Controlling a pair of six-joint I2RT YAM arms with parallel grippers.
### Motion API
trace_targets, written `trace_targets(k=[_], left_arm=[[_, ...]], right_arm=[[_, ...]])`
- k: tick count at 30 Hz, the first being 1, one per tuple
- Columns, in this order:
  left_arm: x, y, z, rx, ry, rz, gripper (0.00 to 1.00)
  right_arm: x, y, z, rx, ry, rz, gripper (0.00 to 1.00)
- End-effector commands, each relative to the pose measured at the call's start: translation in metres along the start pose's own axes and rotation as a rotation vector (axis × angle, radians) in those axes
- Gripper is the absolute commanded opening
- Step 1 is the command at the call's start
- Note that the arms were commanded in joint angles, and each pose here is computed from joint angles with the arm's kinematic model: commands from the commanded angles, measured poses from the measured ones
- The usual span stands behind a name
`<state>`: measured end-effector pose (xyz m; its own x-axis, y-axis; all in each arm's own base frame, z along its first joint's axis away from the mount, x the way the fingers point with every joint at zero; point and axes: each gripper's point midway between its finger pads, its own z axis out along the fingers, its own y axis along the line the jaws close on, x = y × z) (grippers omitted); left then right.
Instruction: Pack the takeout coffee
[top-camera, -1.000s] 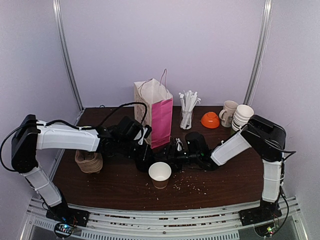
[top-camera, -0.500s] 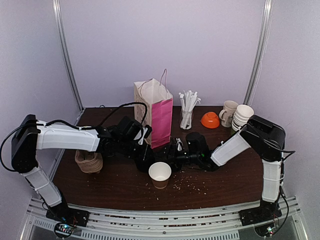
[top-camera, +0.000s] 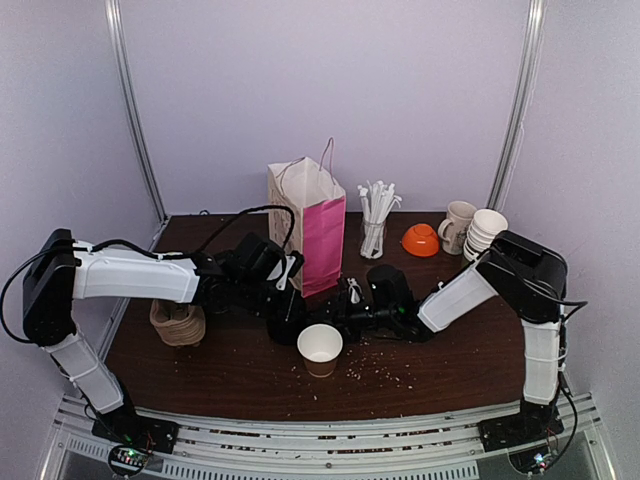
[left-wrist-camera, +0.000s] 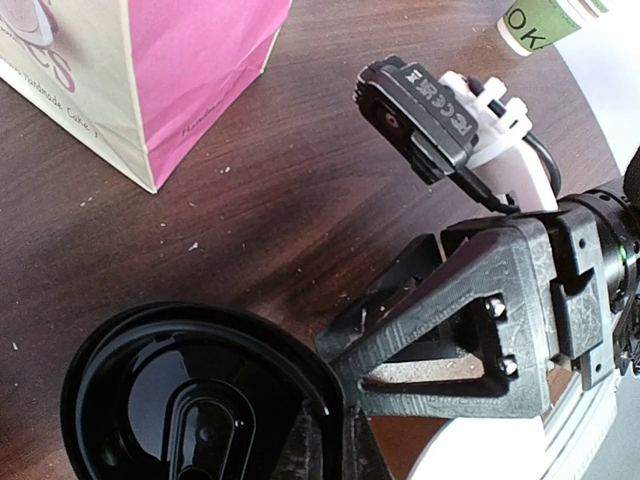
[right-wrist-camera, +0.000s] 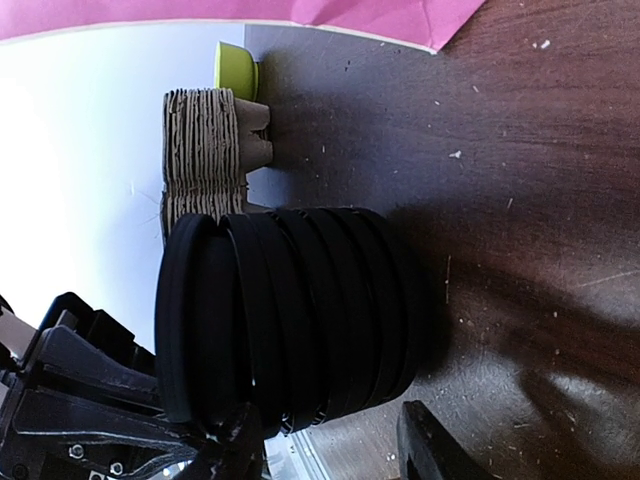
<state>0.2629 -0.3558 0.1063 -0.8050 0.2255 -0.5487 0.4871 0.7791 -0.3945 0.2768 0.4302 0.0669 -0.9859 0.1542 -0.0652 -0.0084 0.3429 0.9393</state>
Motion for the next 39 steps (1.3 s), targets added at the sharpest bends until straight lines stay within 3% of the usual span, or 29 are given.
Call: trace_targets(k=[1, 25, 39], left_arm=[[-0.015, -0.021, -0.007, 0.086, -0.057, 0.010, 0.00], [-0.038, -0.023, -0.045, 0.033, -0.120, 0.060, 0.00], [-0.061, -0.037, -0.084, 0.056, -0.210, 0.108, 0.00]], right_arm=[[0.014, -0.015, 0.006, 0.054, 0.044, 0.003, 0.47], [0.004, -0.014, 0.001, 0.106, 0.002, -0.023, 0.50], [-0.023, 0.026, -0.029, 0.063, -0.079, -0.074, 0.66]])
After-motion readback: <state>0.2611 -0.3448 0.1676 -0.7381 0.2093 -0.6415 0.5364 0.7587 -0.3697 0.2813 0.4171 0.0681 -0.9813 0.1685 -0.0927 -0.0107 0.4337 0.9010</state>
